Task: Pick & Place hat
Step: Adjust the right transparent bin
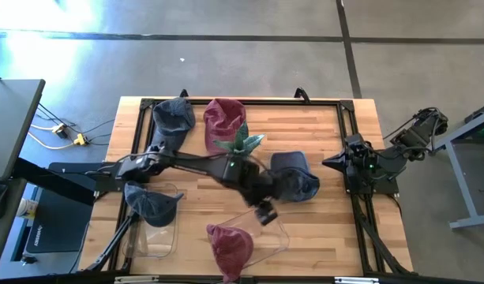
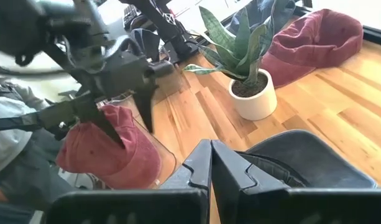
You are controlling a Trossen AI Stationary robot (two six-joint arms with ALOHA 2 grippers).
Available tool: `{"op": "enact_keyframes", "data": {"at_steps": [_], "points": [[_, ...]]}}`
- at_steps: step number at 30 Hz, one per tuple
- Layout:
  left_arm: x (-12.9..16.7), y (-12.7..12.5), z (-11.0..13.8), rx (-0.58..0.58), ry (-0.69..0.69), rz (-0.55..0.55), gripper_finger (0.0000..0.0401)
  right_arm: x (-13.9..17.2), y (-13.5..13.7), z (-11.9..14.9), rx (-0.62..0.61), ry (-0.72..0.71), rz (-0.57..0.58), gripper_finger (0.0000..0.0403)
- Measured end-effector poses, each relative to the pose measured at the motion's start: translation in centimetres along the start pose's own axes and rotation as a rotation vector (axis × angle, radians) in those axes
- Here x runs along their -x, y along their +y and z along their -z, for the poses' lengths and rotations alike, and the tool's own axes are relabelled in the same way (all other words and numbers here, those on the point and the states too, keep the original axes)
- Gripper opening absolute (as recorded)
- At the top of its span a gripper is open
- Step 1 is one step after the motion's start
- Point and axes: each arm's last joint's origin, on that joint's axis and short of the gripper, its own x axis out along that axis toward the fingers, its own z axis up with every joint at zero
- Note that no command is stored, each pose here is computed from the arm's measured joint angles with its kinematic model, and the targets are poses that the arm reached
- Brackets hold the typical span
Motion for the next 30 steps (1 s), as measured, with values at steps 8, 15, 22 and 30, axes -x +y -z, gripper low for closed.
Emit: {"op": "enact_keyframes", "data": {"at_steps": [8,15,22,30], "points": [[-3.5,-0.5,4.4,0.116,0.119,-0.229,0.0222,0.0,-0.1,-0.1,0.017,-0.026,0.022,0.0005],[-6.9,0.6,5.2,0.156,0.143,-0.296,0.0186,0.0,0.0,-0.1,0.011,-0.015,0.005,0.0005],[-9.1,1.6,4.7,0.151,0.129,-0.338,0.0149,0.0,0.2,0.0,0.004,0.018,-0.034,0.0003],[-10.8,1.6,4.4,0.023,0.141,-0.293,0.0101,0.0,0.3,-0.1,-0.001,0.011,-0.043,0.0007]]}}
